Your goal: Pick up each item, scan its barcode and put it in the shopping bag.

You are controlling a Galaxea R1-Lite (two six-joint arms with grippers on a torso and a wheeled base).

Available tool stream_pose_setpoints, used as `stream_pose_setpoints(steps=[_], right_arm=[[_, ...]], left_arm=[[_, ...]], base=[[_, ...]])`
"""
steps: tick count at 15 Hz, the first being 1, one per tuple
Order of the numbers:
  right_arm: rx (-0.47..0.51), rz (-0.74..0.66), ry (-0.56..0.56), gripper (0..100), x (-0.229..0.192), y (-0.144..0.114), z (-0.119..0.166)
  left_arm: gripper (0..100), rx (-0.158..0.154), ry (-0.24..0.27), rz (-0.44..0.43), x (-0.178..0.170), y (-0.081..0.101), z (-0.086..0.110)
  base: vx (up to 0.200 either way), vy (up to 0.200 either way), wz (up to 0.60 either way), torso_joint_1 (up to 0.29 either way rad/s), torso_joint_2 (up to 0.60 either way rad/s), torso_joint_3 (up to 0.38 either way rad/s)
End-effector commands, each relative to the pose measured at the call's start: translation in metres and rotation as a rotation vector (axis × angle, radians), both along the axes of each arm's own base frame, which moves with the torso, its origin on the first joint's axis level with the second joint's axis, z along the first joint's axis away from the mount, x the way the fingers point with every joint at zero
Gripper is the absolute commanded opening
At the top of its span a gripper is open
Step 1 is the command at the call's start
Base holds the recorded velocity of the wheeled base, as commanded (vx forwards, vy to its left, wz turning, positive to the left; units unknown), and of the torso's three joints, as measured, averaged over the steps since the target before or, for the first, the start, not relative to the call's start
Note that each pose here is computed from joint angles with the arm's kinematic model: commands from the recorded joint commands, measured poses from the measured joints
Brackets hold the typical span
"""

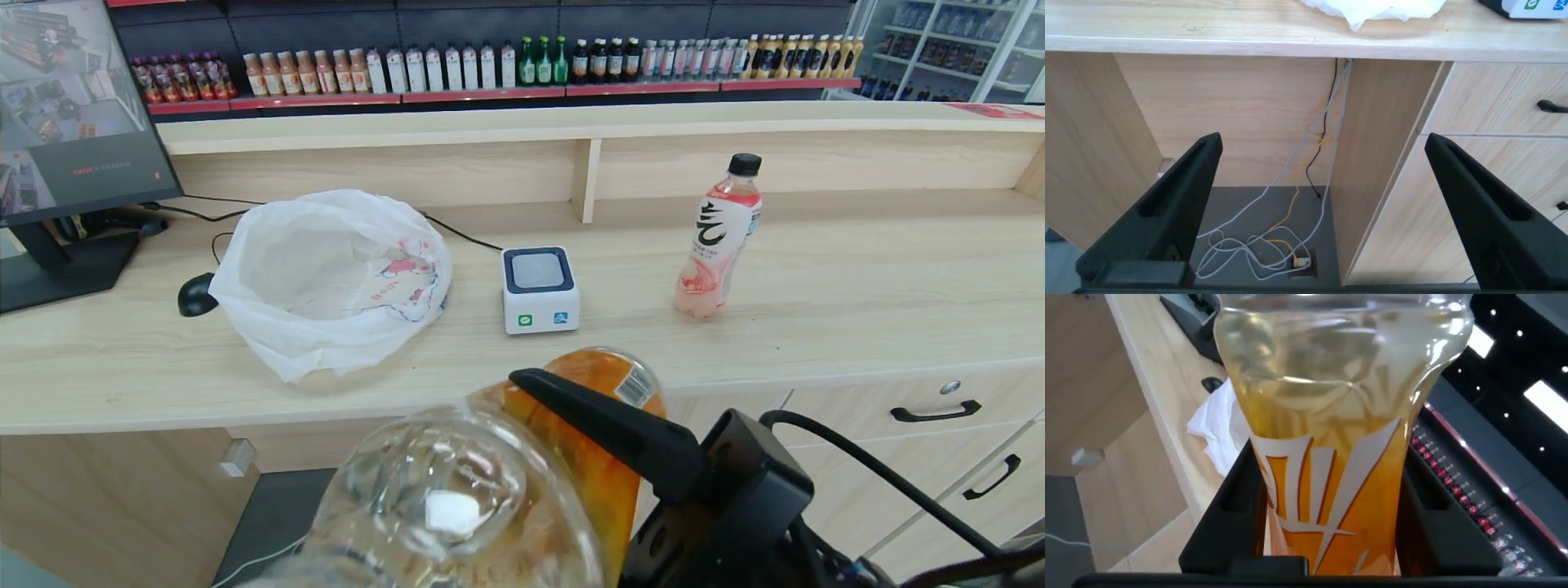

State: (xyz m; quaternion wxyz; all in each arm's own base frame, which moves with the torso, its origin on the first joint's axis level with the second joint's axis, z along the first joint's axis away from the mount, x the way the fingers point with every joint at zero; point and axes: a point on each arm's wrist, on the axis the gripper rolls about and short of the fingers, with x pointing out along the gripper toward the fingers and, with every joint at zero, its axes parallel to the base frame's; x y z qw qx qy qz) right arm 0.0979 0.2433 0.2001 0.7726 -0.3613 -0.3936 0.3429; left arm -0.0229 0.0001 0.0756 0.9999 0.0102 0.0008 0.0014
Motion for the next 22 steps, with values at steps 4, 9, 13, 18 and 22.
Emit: stream_pose_setpoints(steps=[4,9,13,18,22], right_arm=[[0.046,0.075,0.135,0,0.04,-0.008,-0.008],[0.182,0.147,0.308,0,0.061,-0.016,0.0],[0.315,0.186,0.514,0,0.079,-0.026,-0.001],[0.566,0.226,0.78,0,0.096,-0.047,0.005],[0.706,0.113,0.781,0,0.125,-0.084,0.011]], left_arm=[[100,0.0,0.0,0.0,0.0,0.0,0.0],[100,0.001,0.0,0.0,0.0,0.0,0.0],[100,0.001,0.0,0.0,0.0,0.0,0.0],[100,0.001,0.0,0.0,0.0,0.0,0.0],[100,0.001,0.0,0.0,0.0,0.0,0.0]], base=[[0.0,0.0,0.0,0.0,0.0,0.0],[0.0,0.0,0.0,0.0,0.0,0.0],[0.0,0.0,0.0,0.0,0.0,0.0],[0.0,0.0,0.0,0.0,0.0,0.0],[0.0,0.0,0.0,0.0,0.0,0.0]])
